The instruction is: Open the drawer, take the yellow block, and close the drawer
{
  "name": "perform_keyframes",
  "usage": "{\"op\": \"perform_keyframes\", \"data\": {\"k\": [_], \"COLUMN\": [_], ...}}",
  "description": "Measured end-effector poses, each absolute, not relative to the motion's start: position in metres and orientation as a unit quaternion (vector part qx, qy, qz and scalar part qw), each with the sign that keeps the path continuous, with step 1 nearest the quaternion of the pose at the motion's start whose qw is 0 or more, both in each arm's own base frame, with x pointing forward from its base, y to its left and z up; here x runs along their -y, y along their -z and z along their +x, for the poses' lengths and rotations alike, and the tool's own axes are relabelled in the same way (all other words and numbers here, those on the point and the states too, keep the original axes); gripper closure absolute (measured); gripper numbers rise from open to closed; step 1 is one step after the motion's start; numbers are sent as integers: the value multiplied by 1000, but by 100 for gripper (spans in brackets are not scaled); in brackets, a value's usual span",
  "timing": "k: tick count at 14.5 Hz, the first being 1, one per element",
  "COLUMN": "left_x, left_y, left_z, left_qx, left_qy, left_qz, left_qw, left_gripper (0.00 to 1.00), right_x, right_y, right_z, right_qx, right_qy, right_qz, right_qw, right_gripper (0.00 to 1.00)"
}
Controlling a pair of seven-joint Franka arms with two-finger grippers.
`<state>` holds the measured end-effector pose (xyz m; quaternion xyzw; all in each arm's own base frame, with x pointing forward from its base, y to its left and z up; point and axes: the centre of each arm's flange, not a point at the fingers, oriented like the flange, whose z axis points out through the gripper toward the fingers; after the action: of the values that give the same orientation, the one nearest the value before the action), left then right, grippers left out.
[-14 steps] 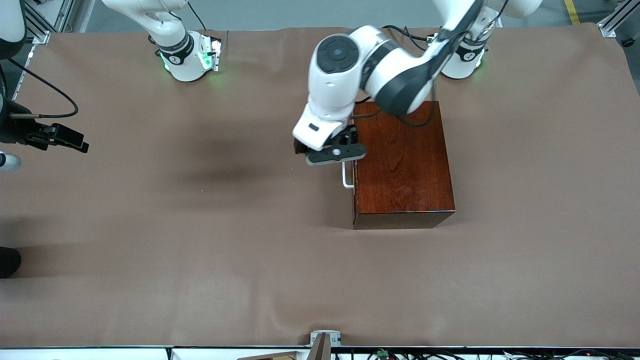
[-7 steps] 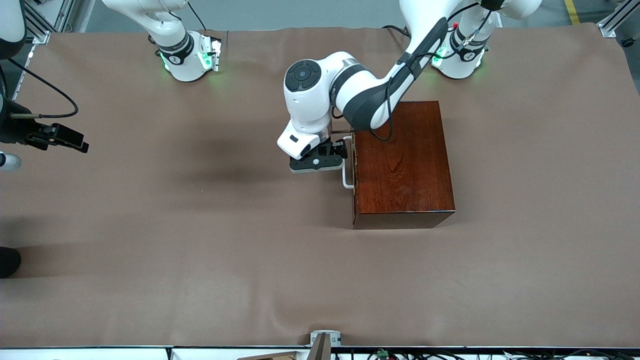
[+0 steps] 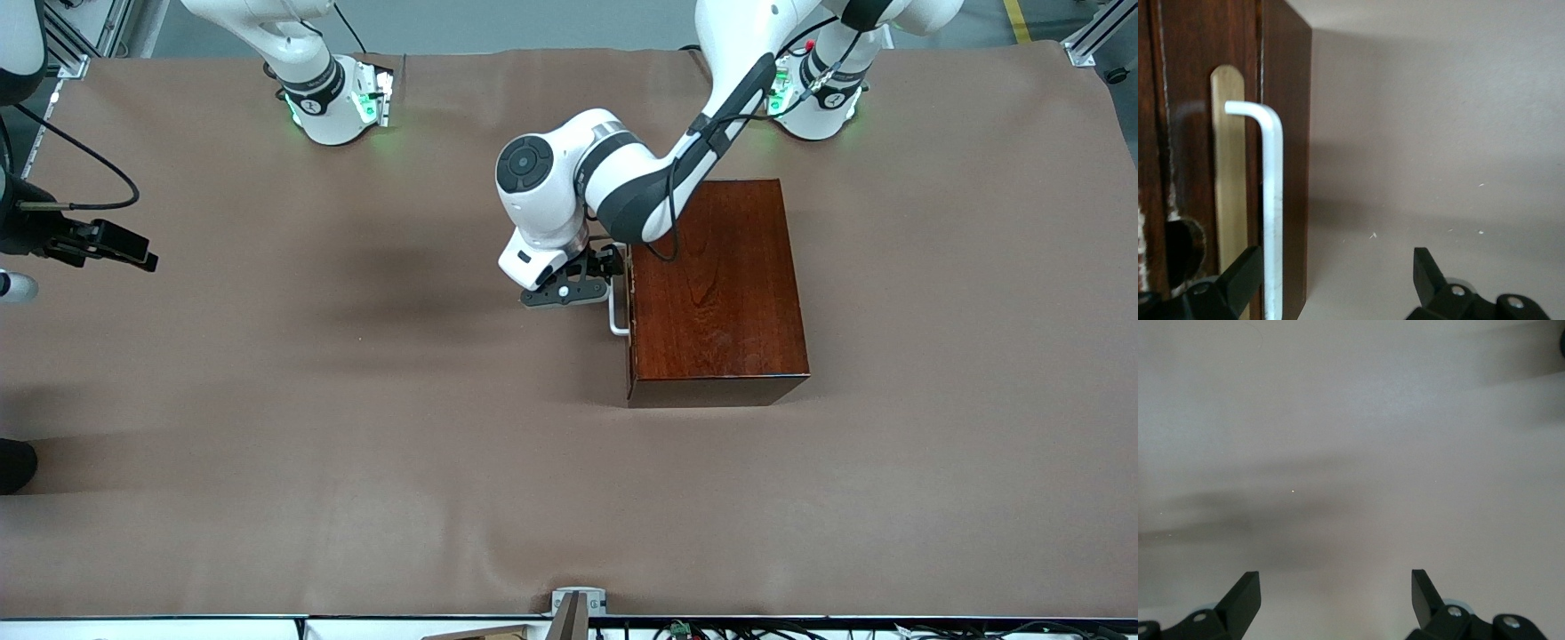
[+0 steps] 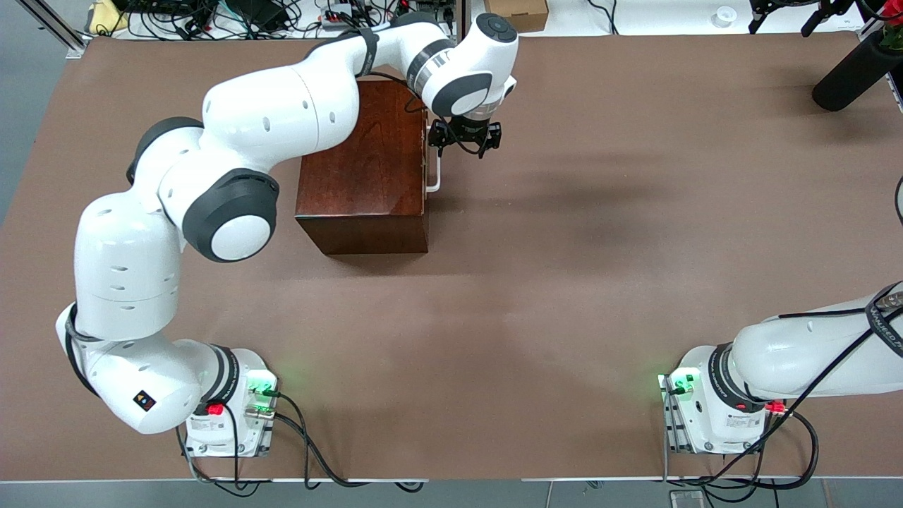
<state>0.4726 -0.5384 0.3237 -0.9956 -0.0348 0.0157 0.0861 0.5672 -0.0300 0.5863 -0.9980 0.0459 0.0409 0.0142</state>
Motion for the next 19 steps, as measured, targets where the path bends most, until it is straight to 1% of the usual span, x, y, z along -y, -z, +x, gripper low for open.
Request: {"op": "perform_keyframes", "data": {"k": [6, 12, 16, 19], "left_x": [530, 535, 536, 535], "left_y": [-307, -302, -282, -279], "left_z": [470, 465, 461, 462], "left_qx": [39, 34, 31, 31], "left_qy": [-39, -42, -52, -53], "left_qz": [-992, -992, -990, -990], "left_qw": [113, 115, 125, 127], "left_gripper": [0, 0, 0, 0], "right_x": [30, 30, 30, 30], "right_y": [-586, -586, -586, -586], "right_z": [567, 567, 567, 567], "right_qx": [-46, -46, -46, -46], "right_qy": [-41, -41, -41, -41], "right_qz": [-998, -998, -998, -998], "right_qw": [14, 14, 14, 14], "right_gripper": [0, 0, 0, 0]}}
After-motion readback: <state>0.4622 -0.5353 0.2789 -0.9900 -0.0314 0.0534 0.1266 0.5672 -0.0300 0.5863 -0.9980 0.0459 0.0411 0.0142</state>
